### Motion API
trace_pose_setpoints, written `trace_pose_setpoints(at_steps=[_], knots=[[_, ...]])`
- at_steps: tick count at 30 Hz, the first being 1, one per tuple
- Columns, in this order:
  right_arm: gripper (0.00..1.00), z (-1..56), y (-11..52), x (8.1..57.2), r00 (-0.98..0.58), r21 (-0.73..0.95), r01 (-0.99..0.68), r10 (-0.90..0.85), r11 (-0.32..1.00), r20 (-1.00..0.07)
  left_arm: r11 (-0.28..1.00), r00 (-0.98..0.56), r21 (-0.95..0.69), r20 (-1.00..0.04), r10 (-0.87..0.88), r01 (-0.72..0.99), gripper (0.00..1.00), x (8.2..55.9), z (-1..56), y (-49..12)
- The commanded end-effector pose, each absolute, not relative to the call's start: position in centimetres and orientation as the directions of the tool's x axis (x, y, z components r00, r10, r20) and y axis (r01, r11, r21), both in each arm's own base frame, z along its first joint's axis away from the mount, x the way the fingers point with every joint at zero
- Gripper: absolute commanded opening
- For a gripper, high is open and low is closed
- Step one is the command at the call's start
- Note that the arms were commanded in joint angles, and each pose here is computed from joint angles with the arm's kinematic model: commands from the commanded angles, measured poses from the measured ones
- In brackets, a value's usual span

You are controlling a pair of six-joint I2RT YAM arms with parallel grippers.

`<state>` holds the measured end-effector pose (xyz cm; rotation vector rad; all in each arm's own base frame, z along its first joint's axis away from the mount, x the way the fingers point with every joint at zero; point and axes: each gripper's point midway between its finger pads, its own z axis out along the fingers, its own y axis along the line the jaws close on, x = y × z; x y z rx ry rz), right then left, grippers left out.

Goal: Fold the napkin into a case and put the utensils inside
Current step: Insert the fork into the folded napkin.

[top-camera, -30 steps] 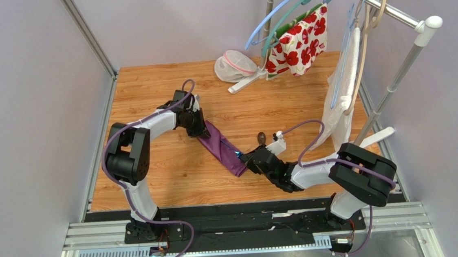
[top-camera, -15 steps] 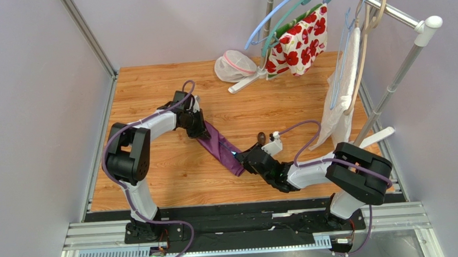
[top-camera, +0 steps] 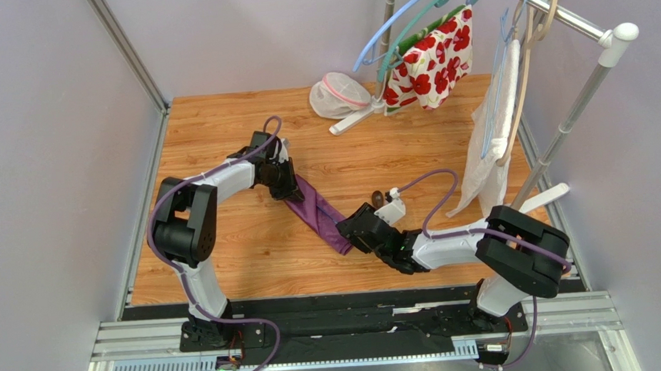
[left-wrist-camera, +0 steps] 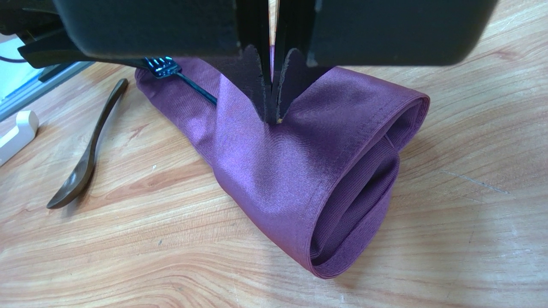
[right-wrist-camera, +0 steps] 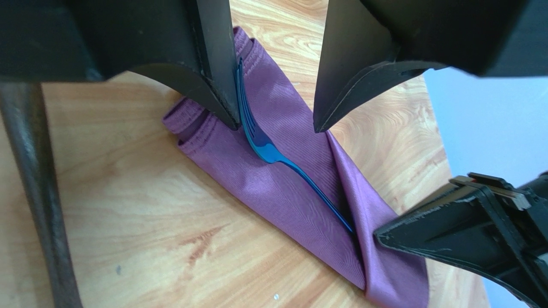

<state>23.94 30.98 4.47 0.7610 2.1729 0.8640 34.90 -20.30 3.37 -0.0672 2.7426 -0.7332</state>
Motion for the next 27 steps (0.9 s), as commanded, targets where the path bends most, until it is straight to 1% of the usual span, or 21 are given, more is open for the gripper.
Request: trace_pose_setpoints(at_steps=[1,6,10,11,12,21,27], knots=[[0.5,5.7,31.0,23.7,-0.613,0.727,0.255,0.688,0.637,-0.388,0.857,-0.941,-0.513,-0.312,-0.13,0.051,0.02,35.4,5.4,-20.8],[0.52,5.6,31.8,23.7,-0.641,0.684,0.266,0.655,0.679,-0.401,0.857,-0.941,-0.513,-0.314,-0.129,0.053,0.02,35.3,5.7,-20.9],[0.51,5.1,32.3,24.0,-0.64,0.672,0.3,0.665,0.677,-0.385,0.856,-0.94,-0.514,-0.316,-0.129,0.055,0.02,35.3,5.8,-20.9],[0.51,5.8,32.8,24.3,-0.637,0.677,0.298,0.668,0.673,-0.385,0.856,-0.94,-0.514,-0.315,-0.129,0.054,0.02,35.2,5.8,-20.9],[0.51,5.4,32.2,24.3,-0.634,0.648,0.31,0.659,0.696,-0.404,0.856,-0.941,-0.514,-0.314,-0.129,0.054,0.02,35.2,5.8,-21.0],[0.52,5.2,31.7,24.8,-0.634,0.603,0.319,0.638,0.731,-0.438,0.856,-0.94,-0.513,-0.32,-0.123,0.063,0.02,35.2,6.0,-21.0],[0.54,6.3,30.6,24.7,-0.659,0.565,0.261,0.572,0.783,-0.489,0.857,-0.933,-0.509,-0.339,-0.121,0.074,0.02,35.3,6.8,-20.9]])
